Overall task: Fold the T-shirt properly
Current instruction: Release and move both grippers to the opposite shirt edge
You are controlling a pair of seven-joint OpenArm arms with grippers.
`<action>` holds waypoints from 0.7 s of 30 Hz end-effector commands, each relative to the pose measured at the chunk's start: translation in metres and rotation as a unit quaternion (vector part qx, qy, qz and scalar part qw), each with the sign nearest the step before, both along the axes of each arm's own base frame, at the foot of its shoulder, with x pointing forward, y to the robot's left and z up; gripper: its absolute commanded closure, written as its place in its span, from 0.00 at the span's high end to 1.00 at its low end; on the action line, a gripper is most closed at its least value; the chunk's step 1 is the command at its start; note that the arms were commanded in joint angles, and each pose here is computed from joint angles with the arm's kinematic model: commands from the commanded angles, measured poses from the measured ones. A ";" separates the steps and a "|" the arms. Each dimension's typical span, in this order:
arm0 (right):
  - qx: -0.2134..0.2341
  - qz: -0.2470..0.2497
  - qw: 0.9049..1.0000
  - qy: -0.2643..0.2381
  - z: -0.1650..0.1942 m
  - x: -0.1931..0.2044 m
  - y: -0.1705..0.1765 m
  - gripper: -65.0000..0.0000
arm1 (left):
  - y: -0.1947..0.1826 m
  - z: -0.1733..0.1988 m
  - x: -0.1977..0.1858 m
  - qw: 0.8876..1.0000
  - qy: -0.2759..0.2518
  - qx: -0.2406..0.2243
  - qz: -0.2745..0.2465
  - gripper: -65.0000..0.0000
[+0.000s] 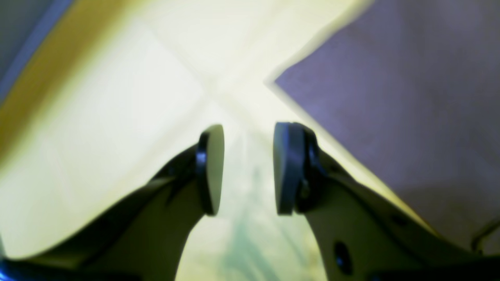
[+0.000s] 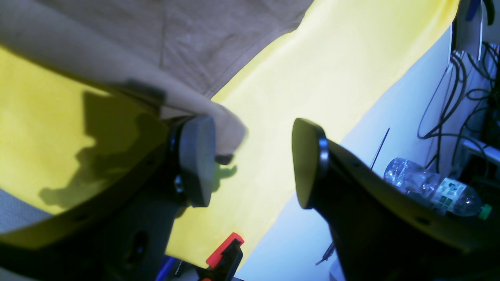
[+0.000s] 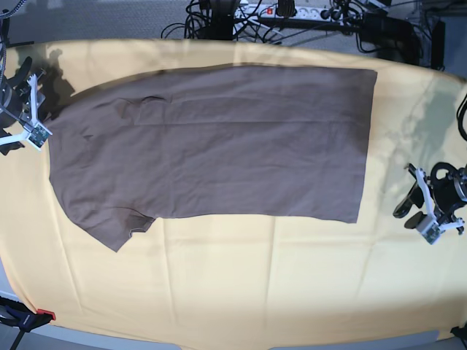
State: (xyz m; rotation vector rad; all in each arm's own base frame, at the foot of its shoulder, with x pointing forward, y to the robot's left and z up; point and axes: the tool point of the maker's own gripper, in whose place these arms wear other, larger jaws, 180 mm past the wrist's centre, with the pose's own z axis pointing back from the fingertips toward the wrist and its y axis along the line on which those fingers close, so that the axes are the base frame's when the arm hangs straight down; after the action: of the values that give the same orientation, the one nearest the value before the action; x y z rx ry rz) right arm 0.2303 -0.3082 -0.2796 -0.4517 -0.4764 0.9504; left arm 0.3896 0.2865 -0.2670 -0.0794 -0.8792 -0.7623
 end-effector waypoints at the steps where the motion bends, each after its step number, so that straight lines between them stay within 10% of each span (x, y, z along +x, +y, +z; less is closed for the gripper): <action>1: -0.012 0.005 1.000 -0.017 0.011 0.007 -0.003 0.52 | 0.008 0.018 0.014 0.999 -0.017 -0.029 0.016 0.35; 8: -0.010 0.007 1.000 -0.018 0.011 0.007 -0.002 0.52 | 0.017 -0.026 0.033 0.988 0.037 -0.131 0.069 0.35; 21: 0.033 0.013 0.999 -0.014 0.008 0.006 0.012 0.52 | -0.048 -0.090 0.042 0.976 0.092 -0.182 0.073 0.43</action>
State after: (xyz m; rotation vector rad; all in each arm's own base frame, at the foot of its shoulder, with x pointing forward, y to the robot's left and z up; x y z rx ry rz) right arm 0.2295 -0.2939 -0.2825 -0.3682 -0.5154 0.9394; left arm 0.4298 0.2310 -0.3598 -0.4284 -0.8482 -0.4259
